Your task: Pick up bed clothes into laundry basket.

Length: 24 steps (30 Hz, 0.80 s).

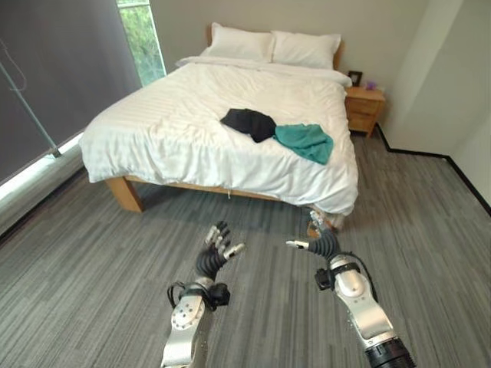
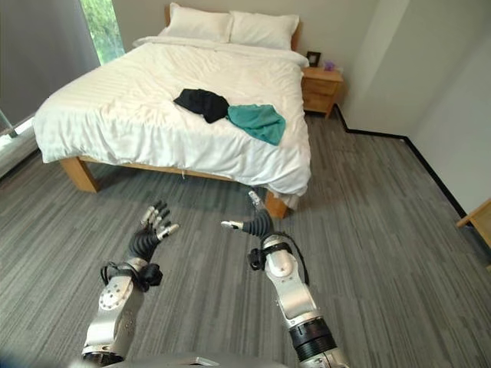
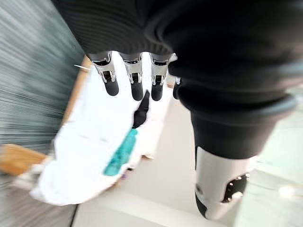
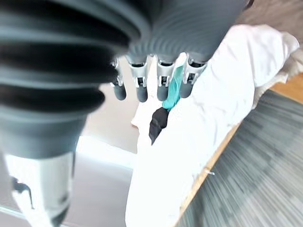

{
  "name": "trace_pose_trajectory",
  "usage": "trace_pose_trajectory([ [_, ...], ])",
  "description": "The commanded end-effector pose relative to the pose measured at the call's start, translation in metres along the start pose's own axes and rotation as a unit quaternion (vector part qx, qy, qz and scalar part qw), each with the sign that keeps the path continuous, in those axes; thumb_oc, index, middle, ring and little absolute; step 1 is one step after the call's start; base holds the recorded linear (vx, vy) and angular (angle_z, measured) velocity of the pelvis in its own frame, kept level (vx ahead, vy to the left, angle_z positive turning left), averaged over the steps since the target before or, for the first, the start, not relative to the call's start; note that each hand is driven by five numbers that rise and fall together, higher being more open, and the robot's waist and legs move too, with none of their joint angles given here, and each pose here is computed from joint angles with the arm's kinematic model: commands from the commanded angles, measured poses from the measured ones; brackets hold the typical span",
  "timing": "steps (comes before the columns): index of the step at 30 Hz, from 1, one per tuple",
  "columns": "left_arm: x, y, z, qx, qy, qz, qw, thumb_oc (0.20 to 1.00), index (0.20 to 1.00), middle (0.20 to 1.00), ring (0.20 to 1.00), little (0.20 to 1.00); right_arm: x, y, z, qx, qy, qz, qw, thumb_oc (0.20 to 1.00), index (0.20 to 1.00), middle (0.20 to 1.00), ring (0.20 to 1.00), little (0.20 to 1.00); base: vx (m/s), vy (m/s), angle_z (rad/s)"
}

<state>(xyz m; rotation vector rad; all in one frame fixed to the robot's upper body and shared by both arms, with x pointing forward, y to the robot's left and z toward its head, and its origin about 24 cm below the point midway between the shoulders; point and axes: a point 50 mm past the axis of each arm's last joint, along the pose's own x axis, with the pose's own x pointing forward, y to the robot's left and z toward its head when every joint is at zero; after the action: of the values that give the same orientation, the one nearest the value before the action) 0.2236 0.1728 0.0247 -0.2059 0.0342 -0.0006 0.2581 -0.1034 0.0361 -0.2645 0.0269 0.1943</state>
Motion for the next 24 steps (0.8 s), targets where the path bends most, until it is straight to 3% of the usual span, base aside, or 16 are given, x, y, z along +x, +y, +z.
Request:
trace_pose_trajectory([
  [1, 0.009, 0.004, 0.032, 0.022, -0.091, 0.002, 0.996, 1.0, 1.0, 1.0, 1.0, 1.0, 0.004, -0.003, 0.023, 0.034, -0.059, -0.014, 0.998, 1.0, 1.0, 1.0, 1.0, 1.0, 0.08, -0.088, 0.01],
  [5, 0.007, 0.004, 0.035, 0.02, -0.111, 0.005, 0.994, 1.0, 1.0, 1.0, 1.0, 1.0, -0.002, -0.006, 0.015, 0.035, -0.05, -0.039, 0.997, 1.0, 1.0, 1.0, 1.0, 1.0, 0.11, -0.078, 0.01],
  [13, -0.008, 0.01, 0.003, -0.008, -0.068, 0.069, 0.995, 1.0, 1.0, 1.0, 1.0, 1.0, -0.001, -0.006, 0.003, 0.002, -0.034, -0.07, 0.997, 1.0, 1.0, 1.0, 1.0, 1.0, 0.12, -0.037, 0.05],
  [24, -0.022, 0.016, -0.012, -0.014, -0.025, 0.085, 0.996, 1.0, 1.0, 1.0, 1.0, 1.0, -0.005, -0.014, -0.018, 0.006, 0.018, -0.046, 0.999, 1.0, 1.0, 1.0, 1.0, 1.0, 0.52, 0.106, 0.04],
])
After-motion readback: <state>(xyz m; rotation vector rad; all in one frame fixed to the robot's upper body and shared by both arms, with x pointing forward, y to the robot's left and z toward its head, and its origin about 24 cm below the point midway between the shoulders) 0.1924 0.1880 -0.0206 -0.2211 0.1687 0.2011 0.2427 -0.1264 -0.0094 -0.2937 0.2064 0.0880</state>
